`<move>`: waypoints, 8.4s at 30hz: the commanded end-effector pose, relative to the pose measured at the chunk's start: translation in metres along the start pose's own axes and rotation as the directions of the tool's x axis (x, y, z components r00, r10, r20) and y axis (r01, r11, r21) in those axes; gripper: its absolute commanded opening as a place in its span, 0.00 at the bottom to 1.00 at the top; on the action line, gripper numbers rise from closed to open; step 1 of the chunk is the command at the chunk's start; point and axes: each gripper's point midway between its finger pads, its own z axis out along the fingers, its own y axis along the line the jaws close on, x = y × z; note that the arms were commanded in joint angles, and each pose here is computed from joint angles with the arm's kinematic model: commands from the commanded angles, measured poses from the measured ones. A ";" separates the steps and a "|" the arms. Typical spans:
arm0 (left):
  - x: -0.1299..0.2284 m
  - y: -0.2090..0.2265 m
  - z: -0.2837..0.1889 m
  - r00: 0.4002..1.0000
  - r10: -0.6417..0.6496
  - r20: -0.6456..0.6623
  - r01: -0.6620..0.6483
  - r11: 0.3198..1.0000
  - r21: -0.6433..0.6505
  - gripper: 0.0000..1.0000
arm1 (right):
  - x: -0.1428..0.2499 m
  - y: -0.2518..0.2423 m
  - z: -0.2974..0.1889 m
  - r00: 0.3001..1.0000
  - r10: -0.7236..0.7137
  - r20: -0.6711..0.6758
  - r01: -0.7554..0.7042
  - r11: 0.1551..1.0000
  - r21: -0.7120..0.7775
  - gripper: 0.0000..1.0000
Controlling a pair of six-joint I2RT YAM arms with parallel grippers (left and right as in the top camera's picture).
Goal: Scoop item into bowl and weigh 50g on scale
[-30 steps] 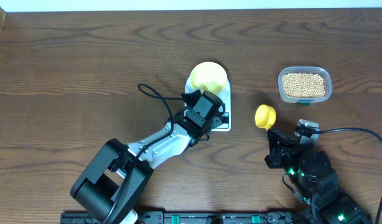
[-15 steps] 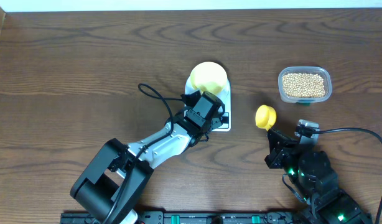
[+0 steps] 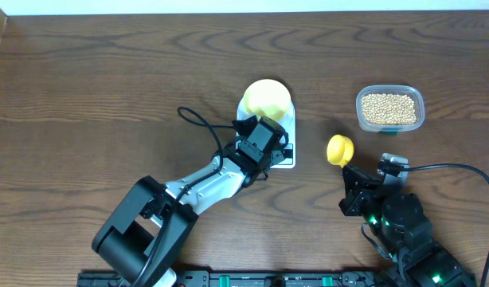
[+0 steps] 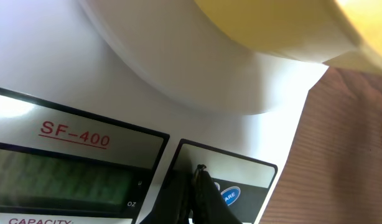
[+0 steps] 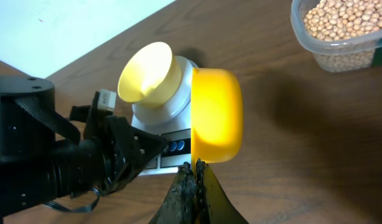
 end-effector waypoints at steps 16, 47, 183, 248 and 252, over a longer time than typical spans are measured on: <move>-0.041 0.027 -0.192 0.893 0.401 0.207 -0.394 0.916 -0.072 0.95 | 0.013 -0.004 -0.001 0.998 -0.010 -0.060 0.010 1.000 0.009 0.01; -0.052 0.060 -0.332 0.514 0.853 0.090 -0.845 0.521 -0.119 0.96 | 0.022 0.014 -0.003 0.992 0.020 -0.122 -0.031 0.996 -0.089 0.01; -0.050 0.063 -0.286 0.337 0.939 0.072 -0.933 0.323 0.157 0.96 | -0.029 0.000 0.000 0.949 -0.312 -0.049 0.316 0.943 0.102 0.01; -0.050 0.063 -0.286 0.337 0.939 0.072 -0.933 0.323 0.157 0.96 | -0.123 -0.167 0.122 0.762 -0.126 -0.636 0.567 0.606 0.559 0.01; -0.050 0.063 -0.286 0.337 0.939 0.072 -0.933 0.323 0.157 0.96 | -0.113 -0.166 0.124 0.737 -0.135 -0.662 0.581 0.628 0.519 0.01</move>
